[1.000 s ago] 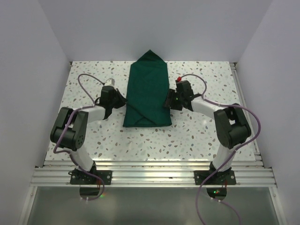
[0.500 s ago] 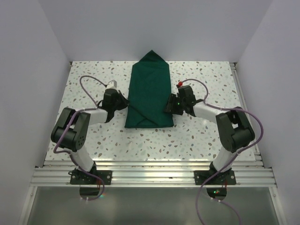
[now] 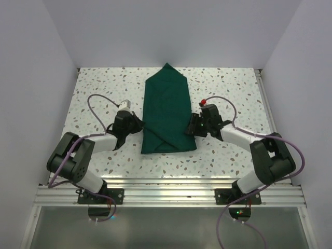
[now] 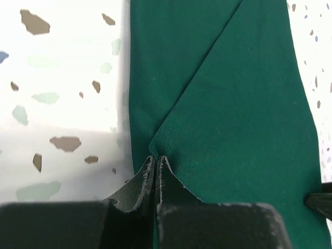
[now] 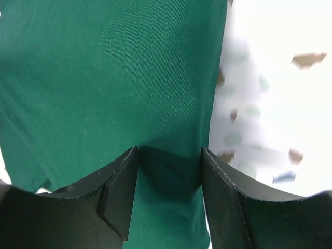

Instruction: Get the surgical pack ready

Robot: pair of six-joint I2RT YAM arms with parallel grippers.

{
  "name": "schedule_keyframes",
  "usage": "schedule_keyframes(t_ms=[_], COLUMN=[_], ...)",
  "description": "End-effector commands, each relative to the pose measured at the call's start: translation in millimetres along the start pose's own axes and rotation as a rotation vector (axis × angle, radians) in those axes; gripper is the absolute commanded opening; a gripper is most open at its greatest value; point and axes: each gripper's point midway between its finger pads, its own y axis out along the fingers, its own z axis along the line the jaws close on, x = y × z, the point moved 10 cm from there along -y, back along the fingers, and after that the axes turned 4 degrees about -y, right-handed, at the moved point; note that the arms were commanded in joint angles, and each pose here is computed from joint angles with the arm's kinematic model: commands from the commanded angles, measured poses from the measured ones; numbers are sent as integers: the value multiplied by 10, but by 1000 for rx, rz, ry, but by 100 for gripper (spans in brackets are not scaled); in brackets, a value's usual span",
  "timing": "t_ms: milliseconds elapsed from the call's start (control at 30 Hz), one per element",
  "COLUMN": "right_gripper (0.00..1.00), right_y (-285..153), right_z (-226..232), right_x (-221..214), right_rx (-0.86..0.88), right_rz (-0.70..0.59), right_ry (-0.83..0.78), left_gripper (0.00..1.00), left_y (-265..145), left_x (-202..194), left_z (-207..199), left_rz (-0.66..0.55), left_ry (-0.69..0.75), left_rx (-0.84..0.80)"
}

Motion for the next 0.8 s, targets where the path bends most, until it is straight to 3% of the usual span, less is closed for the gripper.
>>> schedule_keyframes(t_ms=[0, 533, 667, 767], right_gripper=[54, 54, 56, 57], right_y=[-175, -467, -535, -609], right_z=[85, 139, 141, 177], right_x=[-121, -624, -581, -390], right_rx=[40, 49, 2, -60], right_rz=[-13, 24, 16, -25], right_ry=[8, 17, 0, -46], left_gripper=[0, 1, 26, 53], left_y=[-157, -463, -508, -565], left_x=[-260, -478, -419, -305], left_z=[158, 275, 274, 258], left_rz=[76, 75, 48, 5], left_ry=[-2, -2, 11, 26], left_rx=[41, 57, 95, 146])
